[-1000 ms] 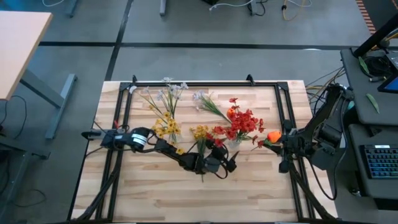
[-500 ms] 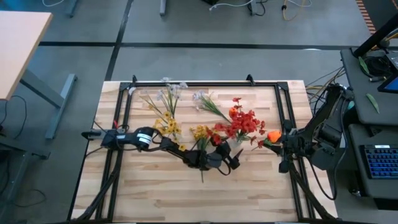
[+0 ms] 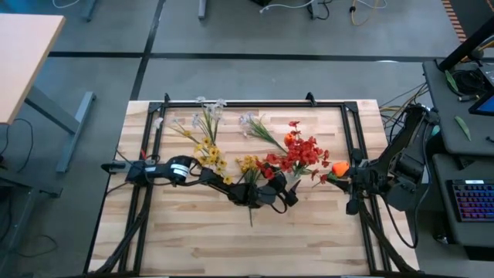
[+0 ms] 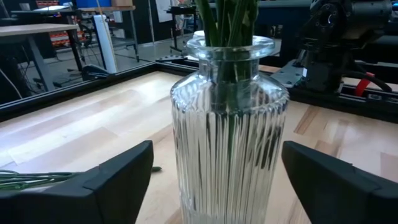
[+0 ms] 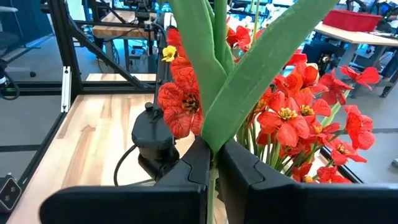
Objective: Sort flowers into vase by color
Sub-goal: Put the orange flower into the right transparent vase
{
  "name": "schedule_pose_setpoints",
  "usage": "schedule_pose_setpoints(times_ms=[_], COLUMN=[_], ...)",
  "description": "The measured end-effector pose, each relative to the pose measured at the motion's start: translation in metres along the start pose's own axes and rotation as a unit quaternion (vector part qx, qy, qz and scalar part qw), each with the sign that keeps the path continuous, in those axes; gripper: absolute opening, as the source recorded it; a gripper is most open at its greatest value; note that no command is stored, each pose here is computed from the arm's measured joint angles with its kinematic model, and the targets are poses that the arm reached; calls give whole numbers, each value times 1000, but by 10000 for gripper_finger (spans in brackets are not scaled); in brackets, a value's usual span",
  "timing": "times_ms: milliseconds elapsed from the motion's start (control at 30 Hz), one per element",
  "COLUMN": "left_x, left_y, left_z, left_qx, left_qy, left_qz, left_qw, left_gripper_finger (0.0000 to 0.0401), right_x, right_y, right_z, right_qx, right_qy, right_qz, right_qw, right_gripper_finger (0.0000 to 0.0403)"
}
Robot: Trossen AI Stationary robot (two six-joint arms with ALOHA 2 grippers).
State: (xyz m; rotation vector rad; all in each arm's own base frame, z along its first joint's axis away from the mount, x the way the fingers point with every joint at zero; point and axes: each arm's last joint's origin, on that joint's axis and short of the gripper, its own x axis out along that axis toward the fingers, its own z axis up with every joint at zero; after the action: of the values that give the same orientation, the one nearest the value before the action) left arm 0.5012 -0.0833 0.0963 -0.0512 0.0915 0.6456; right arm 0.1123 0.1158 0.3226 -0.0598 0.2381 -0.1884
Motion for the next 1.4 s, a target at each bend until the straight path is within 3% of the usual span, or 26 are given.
schedule_pose_setpoints(times_ms=[367,800,1400], left_x=[0,0,0], left_y=[0,0,0], left_z=[0,-1,-2], left_qx=[2,3,7], left_qy=[1,3,9], left_qz=[0,0,1], left_qw=[1000,1000,1000], left_gripper_finger=[300,286,285], right_x=[0,12,36], right_y=[-4,-11,-5], right_z=[2,12,14], right_qx=[0,24,50], right_qy=[-32,-52,-52], right_qz=[-75,-142,-179], right_qw=[997,988,981], right_gripper_finger=[13,13,13])
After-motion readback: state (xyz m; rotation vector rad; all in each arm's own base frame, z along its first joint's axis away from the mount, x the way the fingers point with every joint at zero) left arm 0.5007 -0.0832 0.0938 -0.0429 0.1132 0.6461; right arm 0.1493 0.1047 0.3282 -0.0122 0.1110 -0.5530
